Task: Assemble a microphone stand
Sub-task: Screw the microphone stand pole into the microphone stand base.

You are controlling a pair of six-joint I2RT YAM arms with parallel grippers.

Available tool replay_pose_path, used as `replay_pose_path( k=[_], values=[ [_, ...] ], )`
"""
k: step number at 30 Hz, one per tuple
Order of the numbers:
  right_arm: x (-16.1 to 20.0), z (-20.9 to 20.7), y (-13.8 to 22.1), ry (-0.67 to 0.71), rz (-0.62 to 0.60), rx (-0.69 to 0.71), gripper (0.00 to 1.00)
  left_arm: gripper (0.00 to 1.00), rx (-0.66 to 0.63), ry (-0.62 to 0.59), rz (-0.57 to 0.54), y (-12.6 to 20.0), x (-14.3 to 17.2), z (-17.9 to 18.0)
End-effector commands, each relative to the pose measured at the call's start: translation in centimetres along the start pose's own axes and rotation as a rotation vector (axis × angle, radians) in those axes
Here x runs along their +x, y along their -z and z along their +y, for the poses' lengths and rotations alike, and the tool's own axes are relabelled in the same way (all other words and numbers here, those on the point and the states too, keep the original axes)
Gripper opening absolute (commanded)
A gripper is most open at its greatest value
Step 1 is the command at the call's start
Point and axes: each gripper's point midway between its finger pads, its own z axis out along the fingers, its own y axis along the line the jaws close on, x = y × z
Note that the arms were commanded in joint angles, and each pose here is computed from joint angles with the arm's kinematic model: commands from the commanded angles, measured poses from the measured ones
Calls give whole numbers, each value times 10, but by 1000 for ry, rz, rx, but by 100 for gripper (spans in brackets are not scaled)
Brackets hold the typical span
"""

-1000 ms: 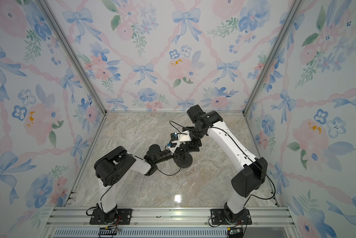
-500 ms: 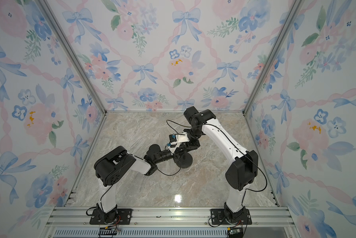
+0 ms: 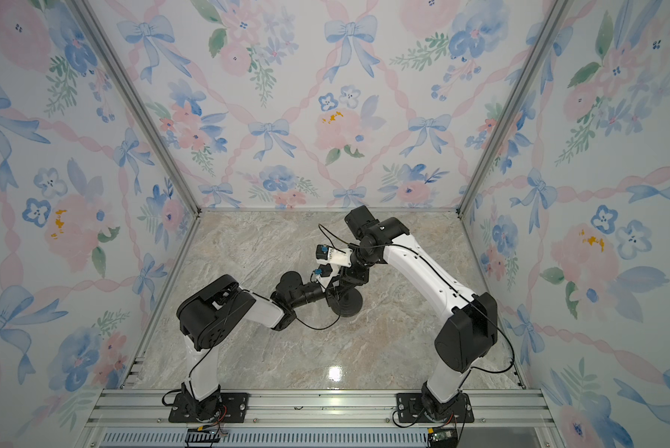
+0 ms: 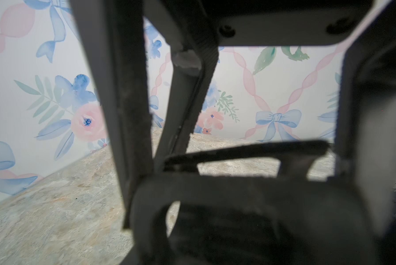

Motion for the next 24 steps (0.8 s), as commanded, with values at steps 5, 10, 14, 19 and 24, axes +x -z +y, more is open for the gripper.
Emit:
replay_pose_path(
  k=[5, 10, 14, 19, 24],
  values=[
    [41, 6, -26, -347, 148, 89, 37, 51, -23, -1, -28, 4, -15, 4],
    [42, 10, -21, -483, 81, 163, 35, 50, -49, 11, -29, 3, -15, 10],
    [46, 12, -23, -590, 74, 191, 36, 51, -56, 11, -33, 2, -16, 11],
    [32, 16, -27, -637, 37, 188, 37, 50, -48, 14, -41, -1, -19, 10],
    [37, 9, -23, -739, 54, 201, 37, 45, -46, 13, -44, -3, -20, 8]
  ],
)
